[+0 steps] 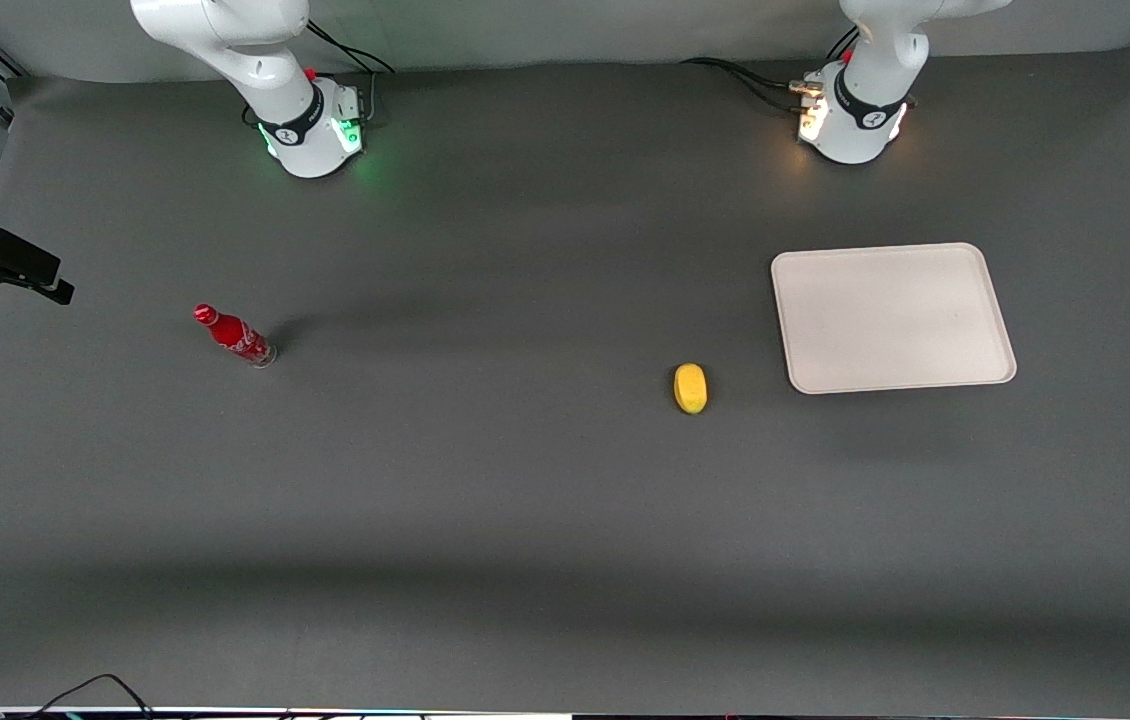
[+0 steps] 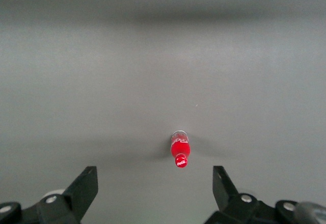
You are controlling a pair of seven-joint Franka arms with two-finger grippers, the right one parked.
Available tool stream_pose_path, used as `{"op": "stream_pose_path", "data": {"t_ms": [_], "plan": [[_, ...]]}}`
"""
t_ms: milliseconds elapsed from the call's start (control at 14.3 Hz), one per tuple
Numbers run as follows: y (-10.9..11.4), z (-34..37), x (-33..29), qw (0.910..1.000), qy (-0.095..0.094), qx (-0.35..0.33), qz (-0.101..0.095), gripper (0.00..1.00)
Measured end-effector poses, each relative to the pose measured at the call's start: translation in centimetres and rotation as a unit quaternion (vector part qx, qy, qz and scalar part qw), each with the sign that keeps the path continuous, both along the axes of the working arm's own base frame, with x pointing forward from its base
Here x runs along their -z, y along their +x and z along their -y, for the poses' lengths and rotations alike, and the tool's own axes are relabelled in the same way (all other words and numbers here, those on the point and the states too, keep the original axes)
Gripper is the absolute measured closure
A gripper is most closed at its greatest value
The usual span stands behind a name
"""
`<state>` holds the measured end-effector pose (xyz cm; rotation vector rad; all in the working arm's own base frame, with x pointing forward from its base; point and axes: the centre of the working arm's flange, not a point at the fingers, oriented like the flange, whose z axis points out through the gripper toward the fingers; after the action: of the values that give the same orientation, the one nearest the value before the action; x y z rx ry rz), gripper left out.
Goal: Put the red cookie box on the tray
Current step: 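Lift the cookie box with the left gripper and raise it upright, then carry the box to the tray and lower it onto the tray edge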
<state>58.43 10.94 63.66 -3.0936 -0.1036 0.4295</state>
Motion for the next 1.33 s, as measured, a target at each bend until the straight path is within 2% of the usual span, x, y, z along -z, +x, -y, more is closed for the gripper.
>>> {"op": "stream_pose_path", "data": {"t_ms": [140,279,488,698,907,1116,1326], "plan": [[-4.0,-2.6,-0.1,0.9997,0.006,-0.02,-0.01,0.74],[-7.1,-4.3,2.8,0.9995,0.012,-0.026,-0.015,0.74],[-10.0,-5.6,11.3,0.9994,0.003,-0.027,-0.019,0.74],[-12.0,-4.8,22.1,0.9999,-0.002,-0.014,-0.01,0.74],[-15.2,-4.3,30.1,0.9999,-0.006,-0.014,0.004,0.74],[-18.3,-4.8,34.4,0.9997,-0.002,-0.018,0.018,0.74],[-20.3,-4.7,36.8,0.9991,0.001,-0.016,0.04,0.74]]}}
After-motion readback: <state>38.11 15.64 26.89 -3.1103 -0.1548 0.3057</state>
